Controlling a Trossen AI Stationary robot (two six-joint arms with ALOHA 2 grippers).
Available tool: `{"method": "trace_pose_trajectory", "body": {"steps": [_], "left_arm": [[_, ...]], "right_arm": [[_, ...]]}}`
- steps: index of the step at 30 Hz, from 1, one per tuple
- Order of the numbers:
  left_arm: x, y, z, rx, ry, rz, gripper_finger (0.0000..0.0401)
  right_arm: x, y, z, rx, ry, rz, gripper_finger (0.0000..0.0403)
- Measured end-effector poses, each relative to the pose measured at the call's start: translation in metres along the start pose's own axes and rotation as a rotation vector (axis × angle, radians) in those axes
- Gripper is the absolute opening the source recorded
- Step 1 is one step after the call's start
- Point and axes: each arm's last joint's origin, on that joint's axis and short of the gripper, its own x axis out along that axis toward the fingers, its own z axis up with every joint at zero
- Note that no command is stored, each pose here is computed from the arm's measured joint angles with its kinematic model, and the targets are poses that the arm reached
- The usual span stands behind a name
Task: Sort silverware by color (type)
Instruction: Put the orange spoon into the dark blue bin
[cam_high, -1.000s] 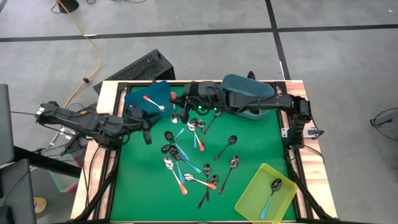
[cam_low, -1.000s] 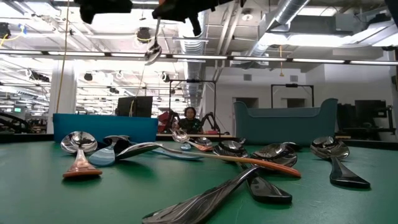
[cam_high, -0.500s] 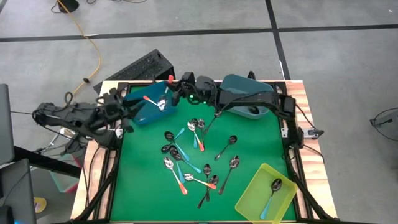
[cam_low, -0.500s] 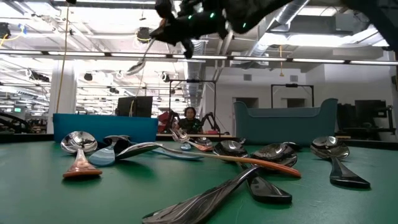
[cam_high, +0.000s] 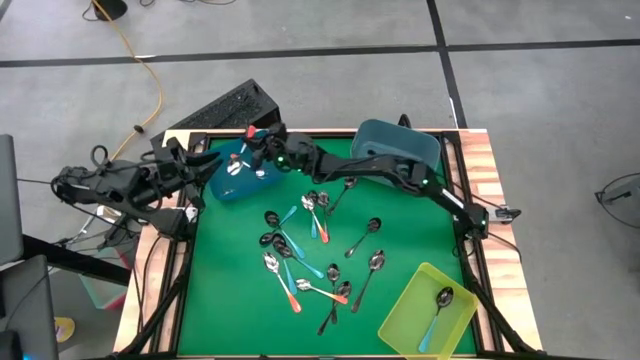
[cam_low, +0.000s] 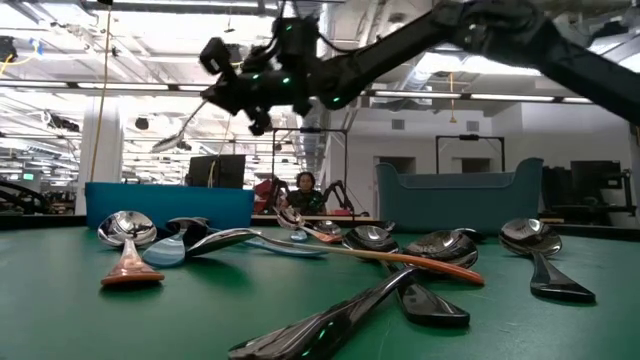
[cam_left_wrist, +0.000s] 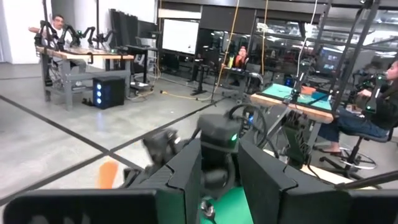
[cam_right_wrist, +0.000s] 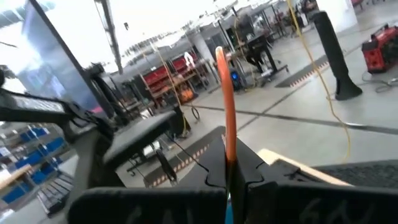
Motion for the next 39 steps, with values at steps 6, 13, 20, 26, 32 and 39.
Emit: {"method": "trace_pose_trajectory", "body": {"steps": [6,13,20,26,32,39], "left_arm": [[0.0,0.0,0.0,0.008,0.0,0.0,0.009],[0.0,0.0,0.0,0.016,0.001,0.0,0.009],[0.0,0.0,-0.001,0.036,0.004,0.0,0.009],[0.0,0.0,-0.001,0.044,0.004,0.0,0.009],[0.0,0.0,-0.001,0.045,0.004,0.0,0.009],[0.0,0.0,-0.001,0.045,0.004,0.0,0.009]], "right_arm": [[0.018,-0.011,-0.022,-0.013,0.03,-0.101,0.0007],[0.02,-0.024,-0.031,0.037,0.048,-0.219,0.0007],[0.019,-0.027,-0.036,-0.034,0.092,-0.233,0.0019],[0.017,-0.029,-0.045,-0.053,0.173,-0.269,0.0021],[0.016,-0.029,-0.045,-0.069,0.186,-0.271,0.0048],[0.017,-0.028,-0.046,-0.075,0.209,-0.231,0.0112]]}}
